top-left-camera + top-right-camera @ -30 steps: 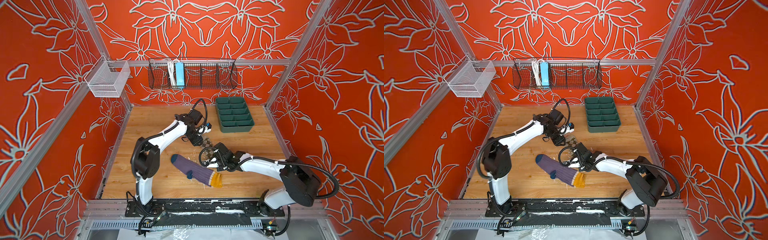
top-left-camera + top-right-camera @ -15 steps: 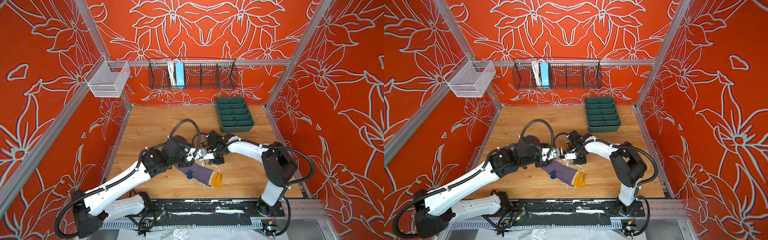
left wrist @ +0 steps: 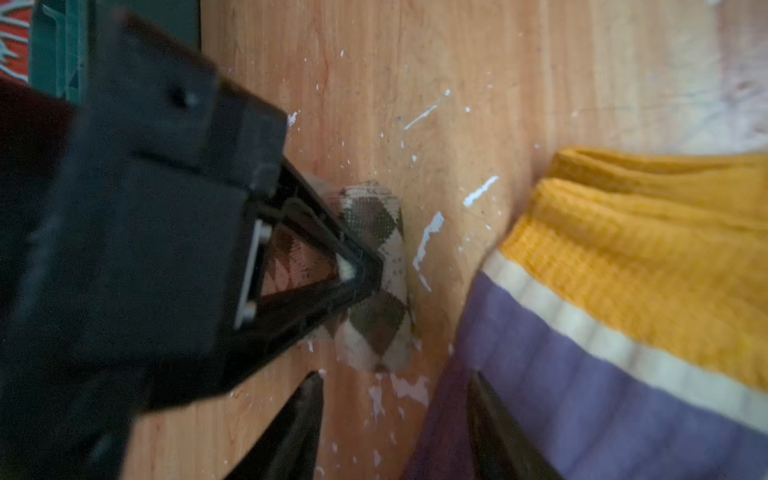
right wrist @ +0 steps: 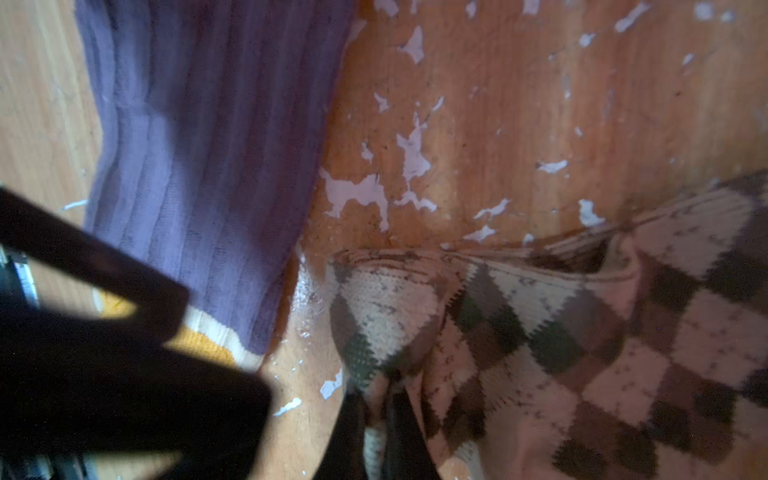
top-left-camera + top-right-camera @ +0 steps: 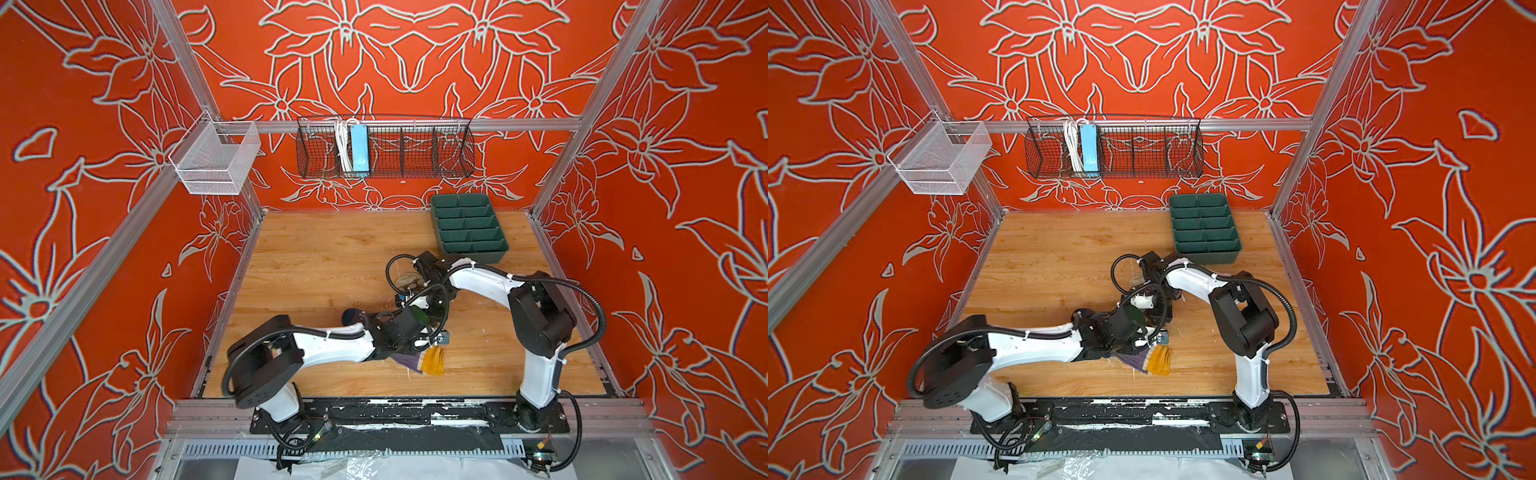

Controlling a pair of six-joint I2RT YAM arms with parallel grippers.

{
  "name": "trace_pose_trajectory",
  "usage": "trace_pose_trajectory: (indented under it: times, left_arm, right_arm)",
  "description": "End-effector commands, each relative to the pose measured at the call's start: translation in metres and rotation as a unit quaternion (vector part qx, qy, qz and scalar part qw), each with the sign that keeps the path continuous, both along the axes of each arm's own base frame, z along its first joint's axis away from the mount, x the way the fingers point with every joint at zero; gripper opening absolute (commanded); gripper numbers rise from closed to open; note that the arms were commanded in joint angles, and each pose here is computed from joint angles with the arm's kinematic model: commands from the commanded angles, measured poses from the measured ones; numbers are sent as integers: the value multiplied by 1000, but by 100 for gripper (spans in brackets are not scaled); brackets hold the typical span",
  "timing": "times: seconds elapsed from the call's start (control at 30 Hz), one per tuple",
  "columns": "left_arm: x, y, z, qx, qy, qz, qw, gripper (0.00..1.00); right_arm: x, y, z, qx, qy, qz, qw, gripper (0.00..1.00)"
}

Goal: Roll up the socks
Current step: 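Roll the argyle cuff over toward the toe with both grippers, then release the argyle roll with the right gripper and raise it away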

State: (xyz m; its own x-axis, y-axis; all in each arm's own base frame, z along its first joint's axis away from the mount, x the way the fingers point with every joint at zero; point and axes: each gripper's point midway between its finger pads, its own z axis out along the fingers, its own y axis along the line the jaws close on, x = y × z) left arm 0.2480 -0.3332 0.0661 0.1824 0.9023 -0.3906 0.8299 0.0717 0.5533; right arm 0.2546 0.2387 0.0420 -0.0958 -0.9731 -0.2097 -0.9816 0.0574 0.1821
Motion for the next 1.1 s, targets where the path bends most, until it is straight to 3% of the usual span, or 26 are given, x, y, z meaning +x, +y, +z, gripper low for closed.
trace_pose_trajectory:
  times: [0.0, 0.4, 0.5, 0.6, 0.7, 1.07]
  left_arm:
    - [21, -16, 0, -26, -25, 33, 999, 54]
    - [38, -9, -50, 4, -17, 97, 995, 50]
    - [40, -6, -58, 14, -15, 105, 994, 33]
    - [38, -2, -63, 24, 3, 111, 994, 9]
    - [36, 3, -66, 34, 30, 124, 991, 0]
    - [27, 19, -61, 37, 92, 131, 986, 0]
  right_arm:
    - [-16, -7, -7, -12, 50, -10, 999, 0]
    - [-22, -3, 5, 8, 59, -12, 998, 0]
    - [-23, 0, 10, 16, 62, -14, 998, 0]
    - [-24, -2, 13, 18, 57, -16, 998, 1]
    - [-23, -7, 14, 13, 48, -25, 998, 3]
    - [-22, -20, 37, 33, 32, -93, 995, 46]
